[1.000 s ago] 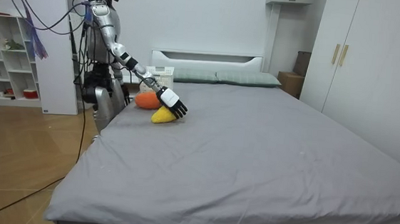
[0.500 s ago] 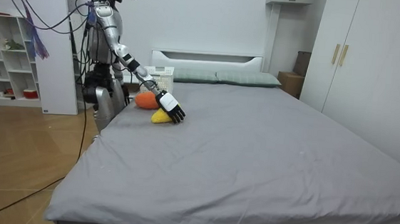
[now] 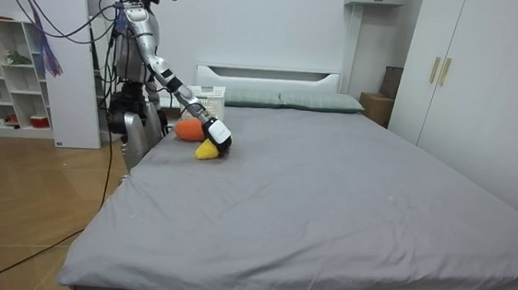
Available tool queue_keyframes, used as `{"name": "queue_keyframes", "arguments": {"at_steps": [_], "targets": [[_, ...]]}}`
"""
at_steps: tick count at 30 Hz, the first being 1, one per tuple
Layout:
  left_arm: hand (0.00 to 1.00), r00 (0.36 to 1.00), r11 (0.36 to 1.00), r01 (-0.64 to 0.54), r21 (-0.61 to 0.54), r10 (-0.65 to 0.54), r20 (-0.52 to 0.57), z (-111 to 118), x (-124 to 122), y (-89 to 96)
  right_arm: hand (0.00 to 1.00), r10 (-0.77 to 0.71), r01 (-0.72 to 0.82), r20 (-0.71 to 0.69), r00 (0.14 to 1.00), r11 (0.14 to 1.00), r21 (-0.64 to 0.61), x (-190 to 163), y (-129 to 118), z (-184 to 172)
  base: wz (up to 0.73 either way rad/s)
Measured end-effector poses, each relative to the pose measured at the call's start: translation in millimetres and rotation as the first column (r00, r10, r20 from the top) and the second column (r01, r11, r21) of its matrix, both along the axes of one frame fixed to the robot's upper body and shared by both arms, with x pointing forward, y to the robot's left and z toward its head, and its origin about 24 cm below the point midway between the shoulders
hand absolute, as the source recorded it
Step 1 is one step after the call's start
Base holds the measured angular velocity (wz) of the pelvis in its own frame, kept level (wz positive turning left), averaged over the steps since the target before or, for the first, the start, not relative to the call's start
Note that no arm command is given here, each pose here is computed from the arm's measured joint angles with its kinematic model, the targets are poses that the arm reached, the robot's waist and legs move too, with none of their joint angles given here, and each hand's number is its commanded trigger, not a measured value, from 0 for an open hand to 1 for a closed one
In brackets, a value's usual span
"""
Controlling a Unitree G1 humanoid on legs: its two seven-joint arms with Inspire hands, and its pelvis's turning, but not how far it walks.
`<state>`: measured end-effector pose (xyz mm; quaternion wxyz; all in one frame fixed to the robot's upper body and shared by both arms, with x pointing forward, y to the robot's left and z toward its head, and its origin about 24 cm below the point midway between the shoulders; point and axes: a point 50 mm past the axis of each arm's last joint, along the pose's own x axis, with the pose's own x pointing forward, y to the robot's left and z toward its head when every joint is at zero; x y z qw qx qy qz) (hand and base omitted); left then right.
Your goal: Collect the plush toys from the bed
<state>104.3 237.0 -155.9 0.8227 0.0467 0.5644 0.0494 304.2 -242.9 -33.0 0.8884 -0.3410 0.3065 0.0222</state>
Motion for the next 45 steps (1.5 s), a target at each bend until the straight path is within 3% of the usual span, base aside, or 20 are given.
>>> {"name": "queue_keyframes", "arguments": {"at_steps": [14, 19, 33, 45], "targets": [[0.00, 1.000, 1.000, -0.004, -0.001, 0.004, -0.013, -1.5, -6.5, 0.5, 0.99, 0.036, -0.036, 0.027, 0.999, 0.999, -0.022, 4.7, 4.5, 5.9, 0.01], [0.00, 1.000, 1.000, -0.009, 0.002, 0.009, -0.022, -2.2, -10.5, 1.4, 0.83, 0.081, -0.082, 0.115, 0.990, 0.997, -0.001, 15.2, 15.9, 22.6, 0.01], [0.00, 0.995, 0.997, -0.074, 0.005, 0.075, -0.062, -4.8, -42.1, 6.5, 0.75, 0.280, -0.331, 0.475, 0.834, 0.943, 0.024, 23.5, 67.9, 105.9, 0.07], [0.00, 0.993, 0.996, -0.082, 0.025, 0.084, -0.083, -4.6, -58.4, 10.7, 0.74, 0.338, -0.414, 0.601, 0.724, 0.910, -0.013, 18.4, 85.6, 147.1, 0.04]]}}
